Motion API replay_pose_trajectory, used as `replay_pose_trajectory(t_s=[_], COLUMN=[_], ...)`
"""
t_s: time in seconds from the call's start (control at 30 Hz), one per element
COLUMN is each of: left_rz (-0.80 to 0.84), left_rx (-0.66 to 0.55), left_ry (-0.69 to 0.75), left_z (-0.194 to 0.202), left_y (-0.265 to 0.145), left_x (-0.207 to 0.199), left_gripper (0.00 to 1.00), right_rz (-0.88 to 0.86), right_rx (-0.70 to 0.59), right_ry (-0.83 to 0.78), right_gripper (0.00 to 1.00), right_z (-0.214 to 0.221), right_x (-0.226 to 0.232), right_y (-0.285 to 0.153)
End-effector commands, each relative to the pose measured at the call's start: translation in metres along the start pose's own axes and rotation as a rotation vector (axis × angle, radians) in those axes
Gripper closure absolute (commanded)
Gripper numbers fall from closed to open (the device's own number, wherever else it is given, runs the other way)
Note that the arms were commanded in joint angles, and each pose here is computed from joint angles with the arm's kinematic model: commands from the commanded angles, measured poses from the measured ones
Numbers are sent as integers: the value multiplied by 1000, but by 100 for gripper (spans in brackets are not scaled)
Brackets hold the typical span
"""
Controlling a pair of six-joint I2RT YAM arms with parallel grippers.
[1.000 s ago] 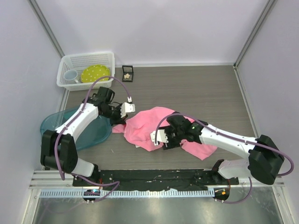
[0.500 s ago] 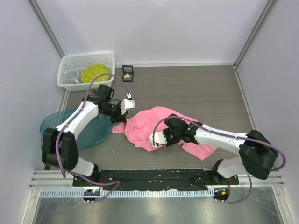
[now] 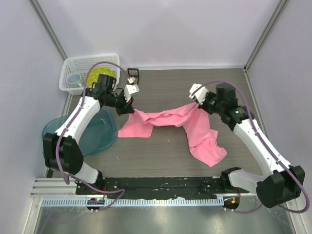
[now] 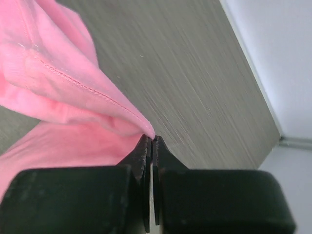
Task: Pin the brooch onto the clothing
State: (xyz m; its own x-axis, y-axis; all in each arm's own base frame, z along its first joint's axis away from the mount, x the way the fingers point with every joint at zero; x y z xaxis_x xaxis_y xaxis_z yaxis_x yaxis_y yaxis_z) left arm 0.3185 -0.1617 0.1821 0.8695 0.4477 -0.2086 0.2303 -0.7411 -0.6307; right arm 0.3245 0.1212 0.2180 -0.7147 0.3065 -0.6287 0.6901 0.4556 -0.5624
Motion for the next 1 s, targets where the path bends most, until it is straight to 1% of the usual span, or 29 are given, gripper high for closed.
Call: replay_pose_trajectory(t_s=[0.0,0.03,0.1,0.13,0.2,0.23,0.33,0.4,0.43,0.5,0.53,0.57,0.6,0.63,0.67,0.7,0.77,0.8,0.97], left_rz=[143,160,181,171,155,156,111,75,61,42,37,36,32,27,24,55,43,52,85], left_rx=[22,42,79,72,101,133,162,139,108,92,75,78,90,75,82,107,134,158,204], left_ry=[28,73,76,97,115,115,155,178,200,192,211,219,257,297,322,363,417,425,466], left_z=[-21,-22,-7,-7,7,21,42,43,37,40,37,42,45,41,43,47,46,47,44], left_y=[15,25,35,38,39,40,44,41,42,45,49,52,58,64,68,78,89,99,127], left_x=[-62,-80,-97,-100,-97,-97,-89,-86,-85,-89,-91,-96,-103,-106,-109,-121,-123,-123,-127], left_gripper=[100,100,97,89,79,69,57,53,50,49,50,50,50,50,50,50,51,52,54], right_rz=[17,37,42,54,55,54,31,10,4,0,-2,-2,-3,-5,-7,-9,-13,-12,-14], right_rx=[-41,-25,-11,-5,-5,-8,-20,-32,-33,-29,-26,-21,-18,-18,-14,-11,-11,-12,-9], right_ry=[178,203,231,250,264,271,279,288,291,297,299,298,300,299,302,303,305,307,312], right_gripper=[99,99,99,99,99,99,99,99,99,99,99,99,99,99,99,99,99,99,99], right_z=[8,17,24,28,30,30,29,27,27,28,29,30,31,31,32,33,33,33,34], right_x=[-18,-23,-23,-26,-26,-26,-20,-16,-15,-14,-13,-12,-11,-10,-9,-9,-7,-7,-6], right_y=[-26,-29,-31,-33,-34,-34,-33,-33,-32,-31,-31,-31,-31,-31,-30,-30,-29,-29,-28])
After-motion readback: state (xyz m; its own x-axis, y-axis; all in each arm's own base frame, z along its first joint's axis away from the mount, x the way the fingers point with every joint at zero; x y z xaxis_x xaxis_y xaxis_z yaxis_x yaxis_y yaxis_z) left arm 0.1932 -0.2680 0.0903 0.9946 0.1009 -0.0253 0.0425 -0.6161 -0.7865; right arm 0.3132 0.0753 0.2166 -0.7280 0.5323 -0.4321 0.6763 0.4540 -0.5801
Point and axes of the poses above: each gripper's point midway between its finger pads, its own y axis out along the fingers, its own x axis along the line the jaws close on, z = x × y, the point moved 1 cm from there along -y, back along the fingers, and after that the axes turned 12 degrees about -y, right-handed, at the moved point
